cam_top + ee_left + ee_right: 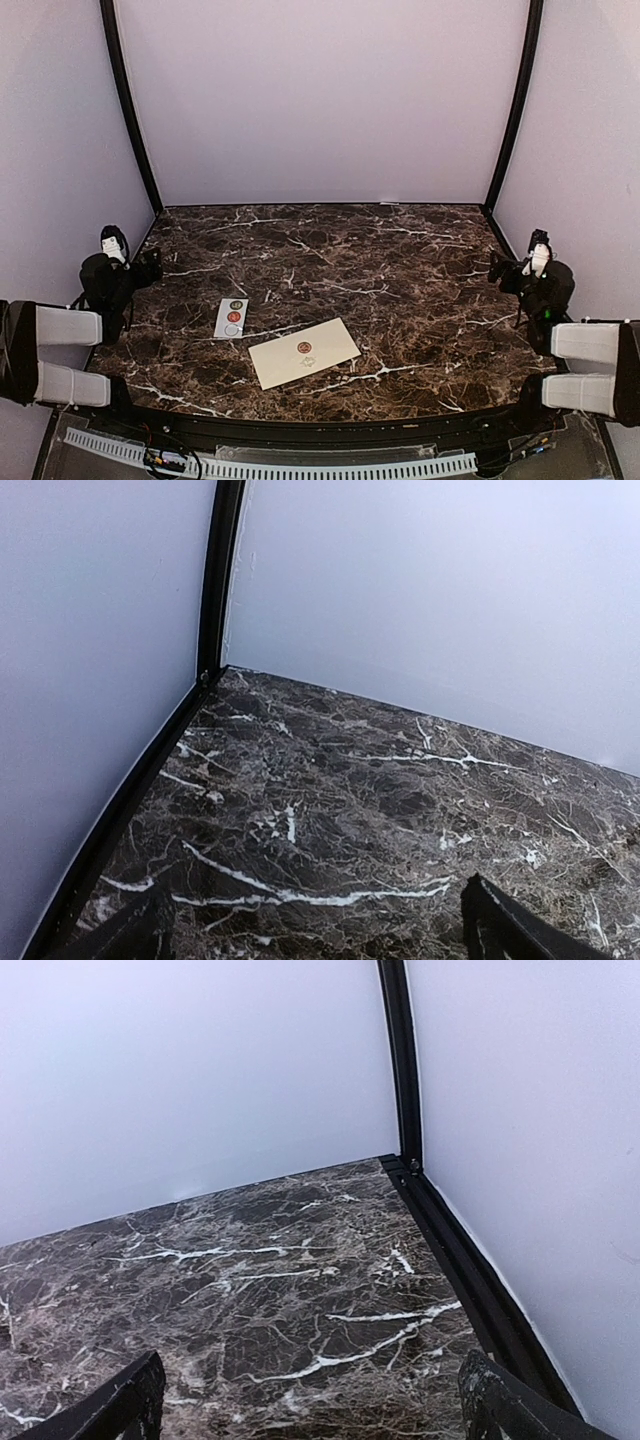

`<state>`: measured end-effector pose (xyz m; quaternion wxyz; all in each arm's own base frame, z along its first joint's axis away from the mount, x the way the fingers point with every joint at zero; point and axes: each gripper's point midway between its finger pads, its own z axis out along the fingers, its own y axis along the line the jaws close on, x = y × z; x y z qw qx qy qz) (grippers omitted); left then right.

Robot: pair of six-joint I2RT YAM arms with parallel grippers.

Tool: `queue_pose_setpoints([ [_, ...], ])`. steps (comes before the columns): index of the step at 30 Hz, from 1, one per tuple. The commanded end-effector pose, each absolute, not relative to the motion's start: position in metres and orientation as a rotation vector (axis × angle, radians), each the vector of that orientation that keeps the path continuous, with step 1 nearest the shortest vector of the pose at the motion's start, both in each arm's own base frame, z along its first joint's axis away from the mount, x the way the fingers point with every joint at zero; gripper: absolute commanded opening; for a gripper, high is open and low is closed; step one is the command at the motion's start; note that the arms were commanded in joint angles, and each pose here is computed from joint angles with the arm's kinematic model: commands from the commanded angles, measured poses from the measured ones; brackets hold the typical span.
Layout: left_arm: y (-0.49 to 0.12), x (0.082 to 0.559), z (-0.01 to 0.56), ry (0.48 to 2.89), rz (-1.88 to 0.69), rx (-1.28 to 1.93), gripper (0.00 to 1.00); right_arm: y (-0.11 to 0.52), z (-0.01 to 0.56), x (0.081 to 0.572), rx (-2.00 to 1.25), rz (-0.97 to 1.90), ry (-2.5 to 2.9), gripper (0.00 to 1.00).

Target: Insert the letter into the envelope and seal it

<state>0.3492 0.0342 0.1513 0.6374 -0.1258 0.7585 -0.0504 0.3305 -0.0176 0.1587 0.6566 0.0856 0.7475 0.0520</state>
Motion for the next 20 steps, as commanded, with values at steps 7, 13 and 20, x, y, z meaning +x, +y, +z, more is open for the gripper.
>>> queue_pose_setpoints([
  [7,0.036,0.355,0.161,1.652,-0.06,-0.211,0.99,-0.031,0.186,0.324,0.16,-0.012,1.488,0.99],
  [13,0.034,0.358,0.156,1.671,-0.07,-0.209,0.99,-0.035,0.185,0.321,0.176,-0.035,1.485,0.99],
  [20,0.035,0.358,0.156,1.671,-0.074,-0.216,0.99,-0.036,0.184,0.322,0.176,-0.036,1.485,0.99],
])
